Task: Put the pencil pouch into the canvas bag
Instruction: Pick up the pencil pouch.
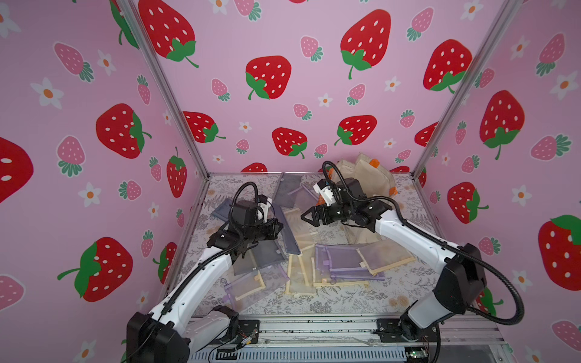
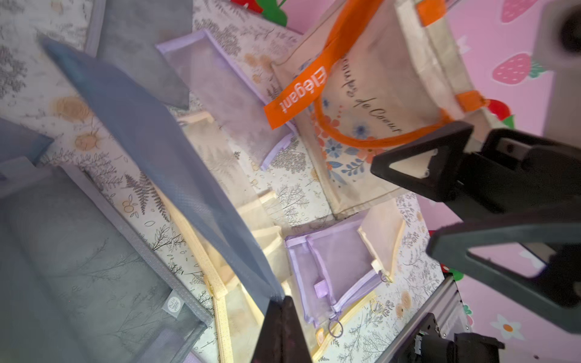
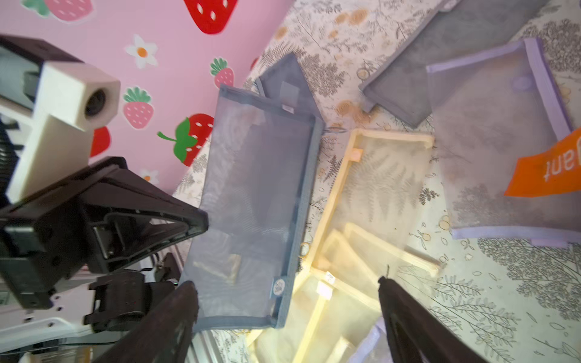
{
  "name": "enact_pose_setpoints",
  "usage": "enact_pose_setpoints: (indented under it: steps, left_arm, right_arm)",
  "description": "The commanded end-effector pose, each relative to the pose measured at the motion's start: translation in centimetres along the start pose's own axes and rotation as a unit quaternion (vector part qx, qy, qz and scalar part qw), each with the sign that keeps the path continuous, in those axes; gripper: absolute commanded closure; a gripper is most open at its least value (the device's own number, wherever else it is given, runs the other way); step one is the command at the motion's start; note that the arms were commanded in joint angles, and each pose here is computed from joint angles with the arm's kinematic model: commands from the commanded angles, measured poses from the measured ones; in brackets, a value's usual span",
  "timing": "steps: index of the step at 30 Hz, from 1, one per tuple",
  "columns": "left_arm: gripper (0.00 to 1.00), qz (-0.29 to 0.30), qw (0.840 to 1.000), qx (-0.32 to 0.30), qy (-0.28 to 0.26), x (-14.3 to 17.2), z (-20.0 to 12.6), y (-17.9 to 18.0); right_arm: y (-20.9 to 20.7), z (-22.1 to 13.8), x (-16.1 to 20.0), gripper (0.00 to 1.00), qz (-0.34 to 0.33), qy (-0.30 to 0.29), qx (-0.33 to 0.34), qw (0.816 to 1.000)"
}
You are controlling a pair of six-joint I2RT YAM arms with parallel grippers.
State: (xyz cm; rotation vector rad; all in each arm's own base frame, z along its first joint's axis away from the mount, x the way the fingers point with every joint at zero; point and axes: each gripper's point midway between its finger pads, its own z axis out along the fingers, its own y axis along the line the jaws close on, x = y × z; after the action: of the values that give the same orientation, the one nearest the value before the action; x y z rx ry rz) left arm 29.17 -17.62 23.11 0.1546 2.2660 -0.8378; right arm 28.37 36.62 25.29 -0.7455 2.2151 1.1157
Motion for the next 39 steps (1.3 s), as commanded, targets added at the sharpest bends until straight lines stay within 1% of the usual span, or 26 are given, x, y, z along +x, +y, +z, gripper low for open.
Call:
enact_pose_setpoints:
  steps: [1,4,8,12,15,21,26,29,33,39]
  left_arm:
    - [1.00,0.070,0.994,0.068,-0.045,-2.2,-3.6,-4.8]
    - [1.00,0.118,0.983,0.120,-0.074,-3.0,-5.8,-8.3]
    - [1.00,0.168,0.967,0.171,-0.089,-3.3,-7.6,-11.7]
    - [1.00,0.197,0.952,0.213,-0.093,-3.1,-8.5,-14.3]
    - [1.00,0.211,0.945,0.233,-0.089,-2.8,-8.9,-15.8]
    - [1.00,0.222,0.938,0.251,-0.092,-2.7,-9.3,-17.2]
    - [1.00,0.226,0.935,0.255,-0.099,-2.7,-9.8,-17.5]
    - [1.00,0.229,0.933,0.256,-0.105,-2.8,-10.2,-17.6]
    - [1.00,0.233,0.931,0.258,-0.108,-3.0,-10.4,-17.8]
    - [1.00,0.236,0.924,0.282,-0.106,-3.2,-10.6,-18.8]
  right_arm:
    - [1.7,-1.9,-1.2,0.09,0.039,-0.029,-0.047,0.998]
    - [2.7,-3.4,-2.3,0.08,0.047,-0.051,-0.068,0.995]
    - [4.0,-4.3,-2.8,0.07,0.063,-0.065,-0.105,0.990]
    - [5.0,-4.8,-2.9,0.06,0.088,-0.084,-0.154,0.981]
    - [5.8,-5.2,-3.0,0.05,0.096,-0.095,-0.183,0.974]
    - [6.5,-5.6,-2.7,0.04,0.096,-0.097,-0.206,0.969]
    - [6.8,-5.8,-2.6,0.03,0.105,-0.106,-0.229,0.962]
    - [7.5,-6.3,-2.8,0.03,0.099,-0.110,-0.248,0.957]
    - [8.2,-7.3,-2.6,0.01,0.084,-0.118,-0.260,0.955]
    - [8.3,-7.9,-1.8,0.00,0.080,-0.122,-0.265,0.953]
